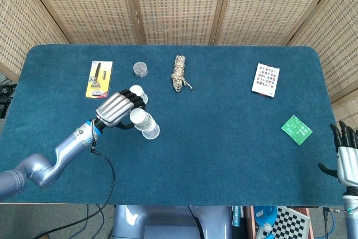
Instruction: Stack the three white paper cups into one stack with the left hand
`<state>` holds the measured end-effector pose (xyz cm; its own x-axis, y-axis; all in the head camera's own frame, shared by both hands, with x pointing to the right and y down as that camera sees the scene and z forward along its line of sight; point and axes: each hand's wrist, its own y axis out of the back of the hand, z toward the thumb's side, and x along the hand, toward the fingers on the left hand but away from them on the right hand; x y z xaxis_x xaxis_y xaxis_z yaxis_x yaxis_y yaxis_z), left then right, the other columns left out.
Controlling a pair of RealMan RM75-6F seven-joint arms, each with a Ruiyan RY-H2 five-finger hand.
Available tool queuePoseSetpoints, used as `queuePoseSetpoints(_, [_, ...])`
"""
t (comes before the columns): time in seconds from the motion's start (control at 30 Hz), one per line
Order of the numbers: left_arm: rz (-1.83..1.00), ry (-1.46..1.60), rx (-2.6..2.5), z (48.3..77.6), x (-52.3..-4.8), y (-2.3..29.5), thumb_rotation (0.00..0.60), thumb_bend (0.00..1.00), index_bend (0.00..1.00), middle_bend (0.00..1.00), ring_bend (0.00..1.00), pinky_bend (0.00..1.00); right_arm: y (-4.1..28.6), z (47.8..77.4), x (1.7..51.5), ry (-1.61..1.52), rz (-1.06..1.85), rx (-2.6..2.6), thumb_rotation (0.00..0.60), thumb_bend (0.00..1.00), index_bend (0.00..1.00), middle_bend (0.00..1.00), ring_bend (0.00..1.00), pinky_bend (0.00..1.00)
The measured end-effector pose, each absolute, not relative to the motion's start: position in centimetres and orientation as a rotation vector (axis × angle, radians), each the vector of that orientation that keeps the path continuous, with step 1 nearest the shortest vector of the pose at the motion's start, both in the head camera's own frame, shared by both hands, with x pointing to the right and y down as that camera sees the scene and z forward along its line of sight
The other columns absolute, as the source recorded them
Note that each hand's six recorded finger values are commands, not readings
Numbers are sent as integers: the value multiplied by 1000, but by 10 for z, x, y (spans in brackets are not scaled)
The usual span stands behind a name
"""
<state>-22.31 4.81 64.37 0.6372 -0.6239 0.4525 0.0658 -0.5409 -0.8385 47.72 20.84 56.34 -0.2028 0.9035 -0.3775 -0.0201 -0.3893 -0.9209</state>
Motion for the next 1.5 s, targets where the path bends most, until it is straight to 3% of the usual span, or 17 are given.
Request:
queuePoseSetpoints(0.67, [-998, 359, -1993, 678, -201, 61, 600, 228, 382, 336, 283, 241, 208, 564, 481, -1097, 1690, -1347, 600, 0, 41, 0, 0, 0])
queuePoseSetpoints(0.87, [-1025, 324, -1983, 692, -198, 65, 600, 229, 377, 261, 255, 230, 207, 565, 482, -1100, 1694, -1345, 600, 0, 41, 0, 0, 0])
queuePoseSetpoints(0.97, [-1050, 301, -1989, 700, -196, 68, 600, 229, 288, 149, 194, 203, 207, 565, 483, -1103, 1695, -1344, 600, 0, 41, 0, 0, 0])
queuePoseSetpoints(1.03, [-1067, 283, -1998, 705, -195, 70, 600, 229, 175, 51, 141, 177, 207, 564, 484, -1104, 1696, -1343, 600, 0, 41, 0, 0, 0])
queuePoseSetpoints(1.13, [-1084, 258, -2003, 710, -194, 73, 600, 229, 108, 1, 123, 165, 207, 564, 484, -1107, 1698, -1342, 600, 0, 41, 0, 0, 0])
queuePoseSetpoints(1.37, [-1090, 230, -2002, 717, -189, 79, 600, 229, 107, 2, 123, 159, 206, 565, 486, -1109, 1703, -1342, 600, 0, 41, 0, 0, 0])
queuePoseSetpoints(1.5, [-1100, 221, -2001, 722, -187, 80, 600, 229, 112, 104, 153, 189, 205, 564, 487, -1114, 1703, -1341, 600, 0, 41, 0, 0, 0])
